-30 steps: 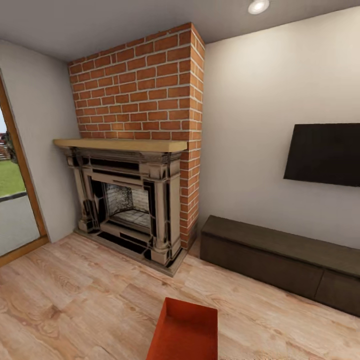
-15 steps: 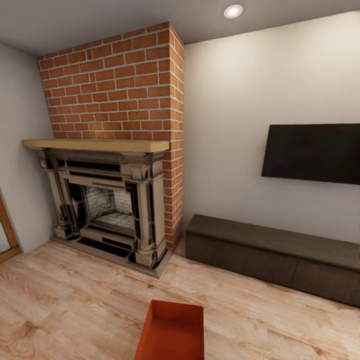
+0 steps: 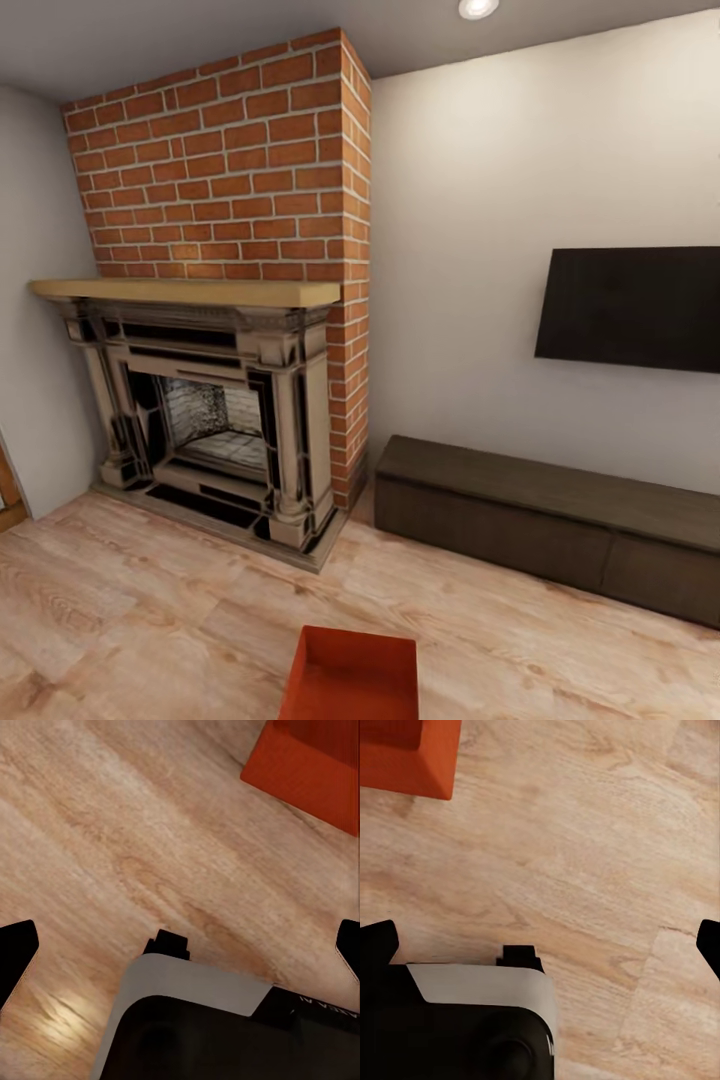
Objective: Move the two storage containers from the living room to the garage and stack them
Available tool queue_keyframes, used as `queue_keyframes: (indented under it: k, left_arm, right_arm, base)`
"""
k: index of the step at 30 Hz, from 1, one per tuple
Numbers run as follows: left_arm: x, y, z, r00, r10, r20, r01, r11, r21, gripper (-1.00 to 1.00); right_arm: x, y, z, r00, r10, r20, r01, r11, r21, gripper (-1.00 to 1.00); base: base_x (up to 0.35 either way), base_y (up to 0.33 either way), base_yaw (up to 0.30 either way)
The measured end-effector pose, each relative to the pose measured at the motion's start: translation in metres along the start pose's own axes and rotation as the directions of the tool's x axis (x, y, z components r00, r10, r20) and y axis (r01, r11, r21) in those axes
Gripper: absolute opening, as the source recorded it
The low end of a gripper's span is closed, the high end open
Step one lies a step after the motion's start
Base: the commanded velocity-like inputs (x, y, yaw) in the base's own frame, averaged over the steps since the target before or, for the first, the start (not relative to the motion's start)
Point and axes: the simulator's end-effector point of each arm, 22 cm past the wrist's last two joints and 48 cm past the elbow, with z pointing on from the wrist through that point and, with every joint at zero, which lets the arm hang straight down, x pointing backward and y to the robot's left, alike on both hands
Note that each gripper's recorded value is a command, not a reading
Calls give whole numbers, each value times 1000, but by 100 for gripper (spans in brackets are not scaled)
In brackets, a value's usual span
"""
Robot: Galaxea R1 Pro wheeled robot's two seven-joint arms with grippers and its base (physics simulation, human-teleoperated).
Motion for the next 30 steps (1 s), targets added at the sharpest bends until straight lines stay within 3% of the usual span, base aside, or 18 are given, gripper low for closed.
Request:
queue_keyframes:
  k: [13, 19, 30]
  left_arm:
    - [0, 0, 0, 1000, 0, 0, 0, 1000, 0, 100]
    - [0, 0, 0, 1000, -1, 0, 1, 1000, -1, 100]
    - [0, 1, 0, 1000, -3, -1, 3, 1000, -8, 100]
  right_arm:
    - [0, 0, 0, 1000, 1, 0, -1, 1000, 4, 100]
    - [0, -1, 0, 1000, 1, -1, -1, 1000, 5, 100]
    - [0, -1, 0, 1000, 1, -1, -1, 1000, 6, 100]
  base:
    - [223, 49, -212]
    - [26, 18, -40]
    - [103, 188, -2]
